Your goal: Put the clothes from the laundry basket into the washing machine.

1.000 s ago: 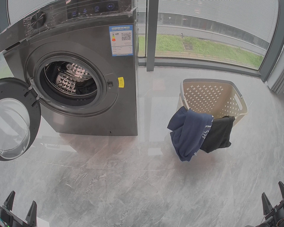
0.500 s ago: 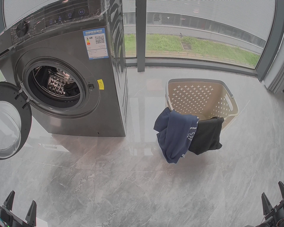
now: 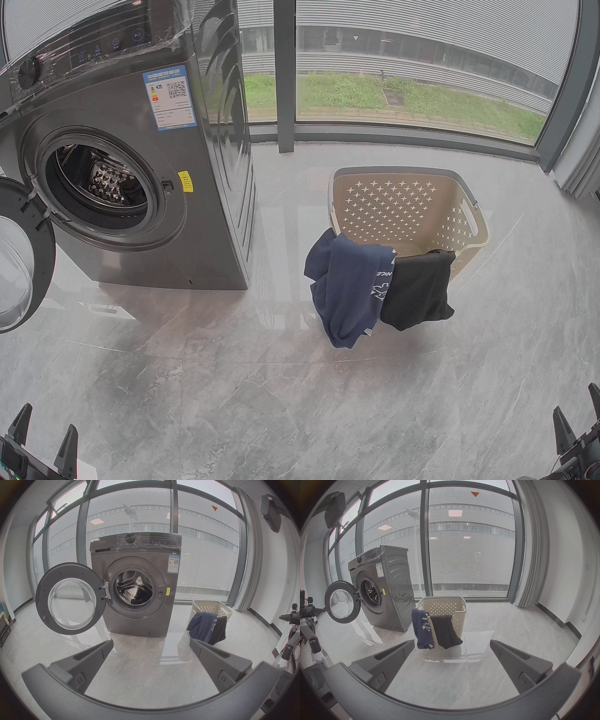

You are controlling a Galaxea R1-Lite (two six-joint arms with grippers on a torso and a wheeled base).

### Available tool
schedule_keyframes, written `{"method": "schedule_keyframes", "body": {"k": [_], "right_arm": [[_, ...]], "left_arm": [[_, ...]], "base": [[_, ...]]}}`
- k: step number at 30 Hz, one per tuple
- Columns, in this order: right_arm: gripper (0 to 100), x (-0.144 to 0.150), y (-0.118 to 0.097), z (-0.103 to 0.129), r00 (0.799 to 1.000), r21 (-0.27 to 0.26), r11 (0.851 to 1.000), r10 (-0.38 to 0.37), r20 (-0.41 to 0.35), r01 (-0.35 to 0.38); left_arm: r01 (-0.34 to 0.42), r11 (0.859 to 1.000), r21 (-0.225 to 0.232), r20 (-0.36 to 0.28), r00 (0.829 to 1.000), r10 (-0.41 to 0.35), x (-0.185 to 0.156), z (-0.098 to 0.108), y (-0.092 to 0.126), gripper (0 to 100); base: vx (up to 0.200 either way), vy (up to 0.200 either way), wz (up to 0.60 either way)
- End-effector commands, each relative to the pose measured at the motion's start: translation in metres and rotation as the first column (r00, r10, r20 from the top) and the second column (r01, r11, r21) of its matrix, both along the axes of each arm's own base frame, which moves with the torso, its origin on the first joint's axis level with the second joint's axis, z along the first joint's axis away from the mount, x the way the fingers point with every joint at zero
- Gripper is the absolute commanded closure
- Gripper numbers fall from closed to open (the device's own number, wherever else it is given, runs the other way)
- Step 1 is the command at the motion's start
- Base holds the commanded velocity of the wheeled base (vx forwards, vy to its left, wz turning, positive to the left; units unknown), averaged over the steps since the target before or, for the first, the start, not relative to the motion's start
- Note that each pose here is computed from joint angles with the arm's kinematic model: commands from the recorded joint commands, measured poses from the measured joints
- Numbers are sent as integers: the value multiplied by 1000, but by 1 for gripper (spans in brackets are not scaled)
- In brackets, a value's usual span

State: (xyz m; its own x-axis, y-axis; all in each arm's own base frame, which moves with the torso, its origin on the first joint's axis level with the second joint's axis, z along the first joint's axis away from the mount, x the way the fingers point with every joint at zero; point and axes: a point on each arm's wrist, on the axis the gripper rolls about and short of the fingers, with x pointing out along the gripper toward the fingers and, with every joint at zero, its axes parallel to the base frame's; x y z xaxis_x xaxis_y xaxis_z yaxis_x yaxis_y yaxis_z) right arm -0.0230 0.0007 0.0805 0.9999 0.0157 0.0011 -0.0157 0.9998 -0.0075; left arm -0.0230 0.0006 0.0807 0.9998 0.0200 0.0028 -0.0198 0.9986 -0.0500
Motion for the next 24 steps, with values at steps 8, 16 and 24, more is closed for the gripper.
{"method": "schedule_keyframes", "body": {"k": [8,16,24], "right_arm": [[0,0,0,-5,1000,0,1000,0,-6,0],[0,0,0,-5,1000,0,1000,0,-6,0],[0,0,0,-5,1000,0,1000,1,-4,-1]], "left_arm": [[0,1000,-1,-3,1000,0,0,-5,0,0],[0,1000,-1,-3,1000,0,0,-5,0,0],[0,1000,-1,-3,1000,0,0,-5,0,0]], "base": [[125,0,0],[100,0,0],[0,-175,0]]}}
